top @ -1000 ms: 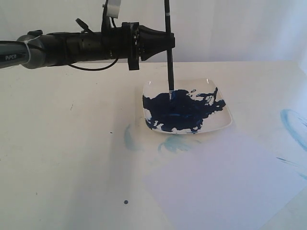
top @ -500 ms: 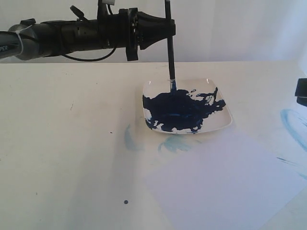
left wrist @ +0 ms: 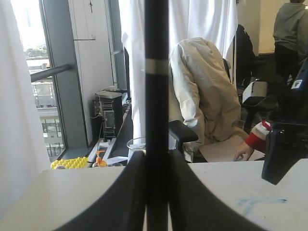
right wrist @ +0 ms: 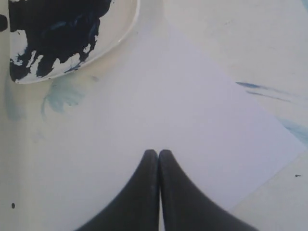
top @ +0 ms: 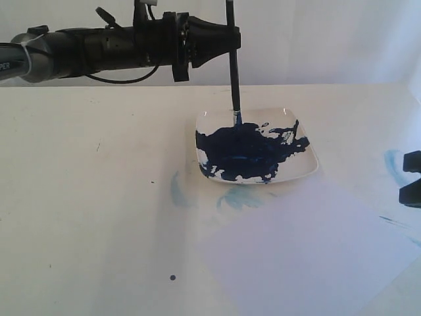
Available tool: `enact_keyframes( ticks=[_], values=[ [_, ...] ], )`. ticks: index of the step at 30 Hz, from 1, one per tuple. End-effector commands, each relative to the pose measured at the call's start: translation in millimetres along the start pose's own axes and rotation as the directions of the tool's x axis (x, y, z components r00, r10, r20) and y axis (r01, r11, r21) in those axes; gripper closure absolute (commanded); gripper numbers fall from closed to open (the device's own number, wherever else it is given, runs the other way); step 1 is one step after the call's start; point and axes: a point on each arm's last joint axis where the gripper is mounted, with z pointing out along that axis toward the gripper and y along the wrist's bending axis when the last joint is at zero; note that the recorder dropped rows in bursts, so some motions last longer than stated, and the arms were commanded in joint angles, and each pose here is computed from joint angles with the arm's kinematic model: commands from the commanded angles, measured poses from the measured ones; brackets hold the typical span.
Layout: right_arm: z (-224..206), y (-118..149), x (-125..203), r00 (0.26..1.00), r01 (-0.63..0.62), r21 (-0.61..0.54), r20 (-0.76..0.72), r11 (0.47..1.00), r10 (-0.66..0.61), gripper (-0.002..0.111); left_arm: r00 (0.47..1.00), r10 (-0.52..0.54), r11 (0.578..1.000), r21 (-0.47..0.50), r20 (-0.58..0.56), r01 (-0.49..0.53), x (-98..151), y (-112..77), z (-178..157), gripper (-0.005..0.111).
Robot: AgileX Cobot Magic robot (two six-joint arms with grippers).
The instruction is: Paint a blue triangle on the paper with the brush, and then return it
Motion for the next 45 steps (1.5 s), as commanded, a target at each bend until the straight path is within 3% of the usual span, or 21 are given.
enact_keyframes(
  ticks=[1,6,11,15,17,21,27,30,40,45],
  values=[
    [-4,-8,-9,1.0,0.008,0.011,0.012,1.0,-0.008,0.108,0.999,0.006,0.994,0.105,0.051,-0.011,-32,-17.6,3,0.107],
    [1,-16,-12,1.0,-0.015,0.029,0.009,0.999,0.015,0.108,0.999,0.029,0.98,0.195,-0.025,-0.024,-55,-43.0,20,0.107],
    [6,-19,-12,1.0,-0.029,0.028,-0.008,0.999,0.029,0.108,0.999,0.054,0.963,0.266,0.005,-0.054,-63,-81.8,42,0.107],
    [9,-20,-12,0.999,-0.044,0.023,-0.009,0.999,0.045,0.108,0.997,-0.007,0.969,0.248,0.083,-0.014,-56,-108.6,45,0.107],
    [11,-22,-13,0.998,-0.054,0.022,-0.01,0.998,0.055,0.108,0.996,0.024,0.967,0.252,0.081,-0.044,-49,-120.9,44,0.107],
    [16,-25,-13,0.997,-0.078,0.02,-0.016,0.997,0.078,0.108,0.998,-0.02,0.961,0.276,0.055,0.004,-37,-141.1,45,0.107],
    [20,-26,-14,0.994,-0.109,0.005,-0.018,0.994,0.109,0.108,0.997,0.023,0.933,0.357,0.079,-0.05,-29,-168.1,69,0.107],
    [20,-26,-14,0.994,-0.109,0.005,-0.018,0.994,0.109,0.108,0.996,0.025,0.923,0.381,0.085,-0.056,-22,-169.1,81,0.107],
    [20,-26,-14,0.994,-0.109,0.005,-0.018,0.994,0.109,0.108,0.996,-0.066,0.92,0.39,0.055,0.039,3,-139.2,104,0.107],
    [20,-26,-14,0.994,-0.109,0.005,-0.018,0.994,0.109,0.108,0.996,-0.046,0.922,0.388,0.07,0.015,-7,-137.0,103,0.107]
  ],
)
